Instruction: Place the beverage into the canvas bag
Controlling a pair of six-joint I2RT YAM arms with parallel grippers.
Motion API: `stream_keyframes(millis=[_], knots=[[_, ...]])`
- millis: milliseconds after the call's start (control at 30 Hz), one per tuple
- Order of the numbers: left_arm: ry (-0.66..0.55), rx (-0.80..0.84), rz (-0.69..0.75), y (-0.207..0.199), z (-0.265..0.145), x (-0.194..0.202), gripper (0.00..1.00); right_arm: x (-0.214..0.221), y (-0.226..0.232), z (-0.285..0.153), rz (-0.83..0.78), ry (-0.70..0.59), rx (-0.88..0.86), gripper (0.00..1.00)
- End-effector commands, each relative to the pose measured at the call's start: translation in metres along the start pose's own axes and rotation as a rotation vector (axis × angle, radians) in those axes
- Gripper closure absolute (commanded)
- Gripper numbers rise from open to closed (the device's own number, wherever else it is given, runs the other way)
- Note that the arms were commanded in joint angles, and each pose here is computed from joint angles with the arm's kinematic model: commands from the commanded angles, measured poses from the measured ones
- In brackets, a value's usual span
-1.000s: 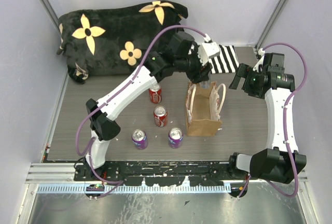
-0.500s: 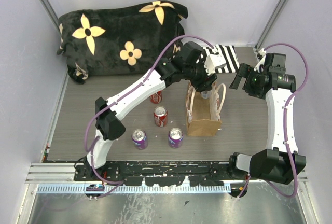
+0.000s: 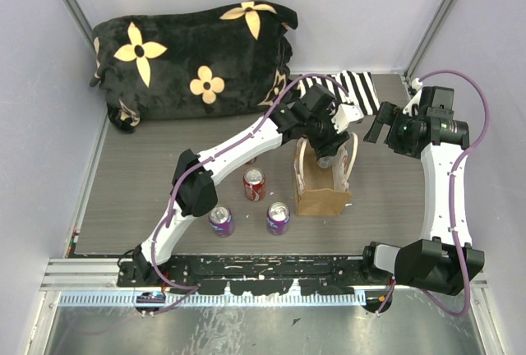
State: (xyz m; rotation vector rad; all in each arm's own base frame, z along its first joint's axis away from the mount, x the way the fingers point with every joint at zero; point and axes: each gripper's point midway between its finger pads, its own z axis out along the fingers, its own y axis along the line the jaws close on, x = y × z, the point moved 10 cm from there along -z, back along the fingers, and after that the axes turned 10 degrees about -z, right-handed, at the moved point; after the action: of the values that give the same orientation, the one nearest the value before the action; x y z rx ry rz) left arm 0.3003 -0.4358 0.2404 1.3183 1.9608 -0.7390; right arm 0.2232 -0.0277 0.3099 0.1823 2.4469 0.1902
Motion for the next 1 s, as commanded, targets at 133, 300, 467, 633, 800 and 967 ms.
stream_keyframes(millis=[133, 300, 467, 633, 800, 967], knots=[[-0.132, -0.011, 0.045, 0.003, 0.008, -0.021, 1.0, -0.004, 0.001, -0.008, -0.017, -0.053, -0.002, 0.0], [-0.108, -0.007, 0.039, 0.005, 0.022, -0.01, 1.0, -0.004, 0.0, -0.009, -0.017, -0.046, 0.006, 0.0], [-0.084, -0.003, 0.035, 0.008, 0.032, 0.001, 1.0, -0.005, -0.001, -0.009, -0.016, -0.045, 0.009, 0.0], [-0.054, -0.004, 0.033, 0.011, 0.041, 0.011, 1.0, -0.004, -0.001, -0.008, -0.014, -0.041, 0.011, 0.0], [-0.044, -0.012, 0.029, 0.014, 0.046, 0.016, 1.0, -0.003, -0.002, -0.008, -0.015, -0.037, 0.013, 0.0], [-0.027, -0.019, 0.025, 0.015, 0.049, 0.021, 0.87, -0.003, -0.002, -0.007, -0.013, -0.036, 0.012, 0.0]])
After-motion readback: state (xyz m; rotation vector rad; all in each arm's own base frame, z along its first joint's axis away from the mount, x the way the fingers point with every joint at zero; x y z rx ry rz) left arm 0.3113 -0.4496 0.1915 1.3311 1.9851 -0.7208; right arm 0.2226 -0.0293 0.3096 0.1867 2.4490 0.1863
